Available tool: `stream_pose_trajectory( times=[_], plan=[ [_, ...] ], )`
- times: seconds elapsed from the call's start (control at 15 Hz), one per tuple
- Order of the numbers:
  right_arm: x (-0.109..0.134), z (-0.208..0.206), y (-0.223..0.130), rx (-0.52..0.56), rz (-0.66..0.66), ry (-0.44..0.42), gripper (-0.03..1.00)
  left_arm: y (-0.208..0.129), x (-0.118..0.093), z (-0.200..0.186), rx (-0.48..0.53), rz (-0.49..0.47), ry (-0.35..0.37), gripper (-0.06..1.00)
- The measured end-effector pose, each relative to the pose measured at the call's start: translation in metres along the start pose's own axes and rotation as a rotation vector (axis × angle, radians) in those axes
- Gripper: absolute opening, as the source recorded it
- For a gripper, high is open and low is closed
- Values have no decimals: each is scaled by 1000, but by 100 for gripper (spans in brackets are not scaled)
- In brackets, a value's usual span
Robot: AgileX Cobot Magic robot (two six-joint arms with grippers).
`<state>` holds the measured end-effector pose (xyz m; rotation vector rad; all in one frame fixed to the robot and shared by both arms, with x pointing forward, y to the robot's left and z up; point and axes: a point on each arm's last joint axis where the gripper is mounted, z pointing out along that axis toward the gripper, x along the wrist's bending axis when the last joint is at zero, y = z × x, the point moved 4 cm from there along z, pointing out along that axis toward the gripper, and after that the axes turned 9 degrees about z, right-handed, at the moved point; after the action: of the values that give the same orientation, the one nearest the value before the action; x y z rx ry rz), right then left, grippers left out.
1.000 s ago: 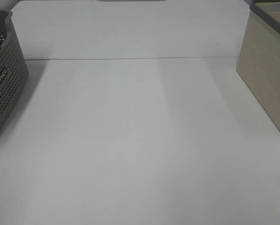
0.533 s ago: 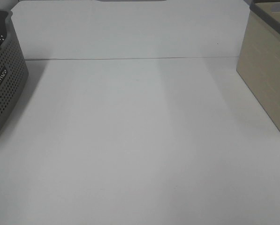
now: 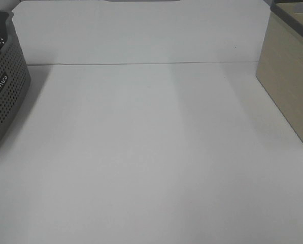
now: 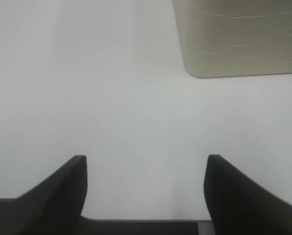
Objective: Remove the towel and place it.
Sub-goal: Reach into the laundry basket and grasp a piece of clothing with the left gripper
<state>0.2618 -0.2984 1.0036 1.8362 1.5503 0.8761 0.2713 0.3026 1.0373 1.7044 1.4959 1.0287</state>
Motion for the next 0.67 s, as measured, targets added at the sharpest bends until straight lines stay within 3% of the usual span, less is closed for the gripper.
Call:
stream_pose_trajectory(
  times=[0.53,0.6,0.67],
  plan=[
    [0,0,0,0,0,0,68,0,0,1,10,0,-2,99],
    [0,0,0,0,0,0,68,1,0,4,28,12,-5,99],
    [0,0,0,0,0,0,68,7,1,4,149,124,-34,99]
  ],
)
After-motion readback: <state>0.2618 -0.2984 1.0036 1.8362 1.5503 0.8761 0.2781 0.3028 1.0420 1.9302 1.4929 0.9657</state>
